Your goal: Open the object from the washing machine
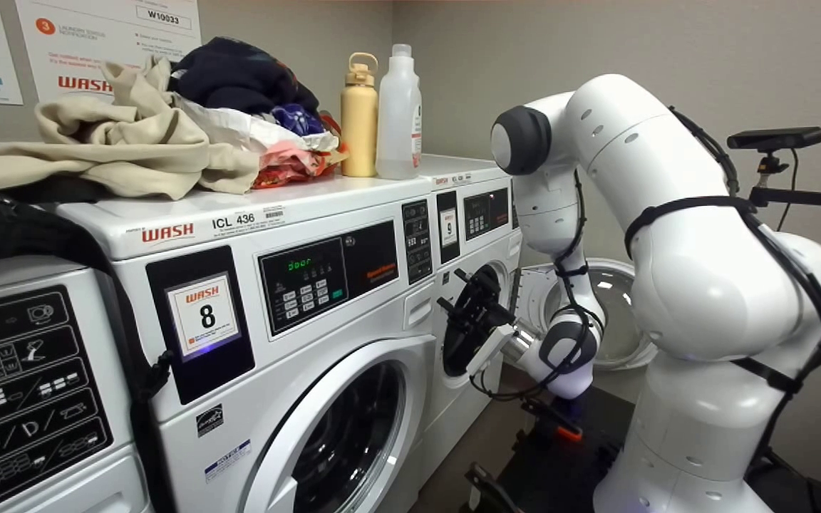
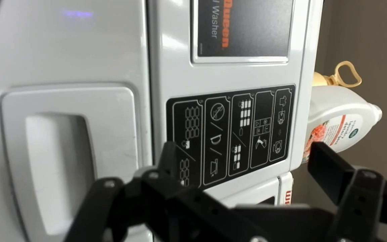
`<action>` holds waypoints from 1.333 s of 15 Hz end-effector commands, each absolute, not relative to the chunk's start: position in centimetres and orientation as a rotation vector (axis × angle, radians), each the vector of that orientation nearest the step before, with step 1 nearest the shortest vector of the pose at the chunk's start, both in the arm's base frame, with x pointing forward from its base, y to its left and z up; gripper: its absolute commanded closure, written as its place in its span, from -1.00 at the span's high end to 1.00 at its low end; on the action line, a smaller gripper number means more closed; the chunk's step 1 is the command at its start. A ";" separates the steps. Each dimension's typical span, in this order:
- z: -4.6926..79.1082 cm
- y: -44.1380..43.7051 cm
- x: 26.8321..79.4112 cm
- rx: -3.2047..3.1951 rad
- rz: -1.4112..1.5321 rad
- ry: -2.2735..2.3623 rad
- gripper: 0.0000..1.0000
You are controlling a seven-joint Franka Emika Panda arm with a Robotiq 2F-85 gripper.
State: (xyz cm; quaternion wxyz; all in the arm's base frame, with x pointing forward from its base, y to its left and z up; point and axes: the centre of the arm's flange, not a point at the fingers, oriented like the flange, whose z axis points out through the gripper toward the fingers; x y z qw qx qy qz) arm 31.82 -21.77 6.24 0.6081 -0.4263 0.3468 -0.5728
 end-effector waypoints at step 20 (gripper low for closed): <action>-5.1 -23.0 37.2 -0.978 -1.416 0.893 1.00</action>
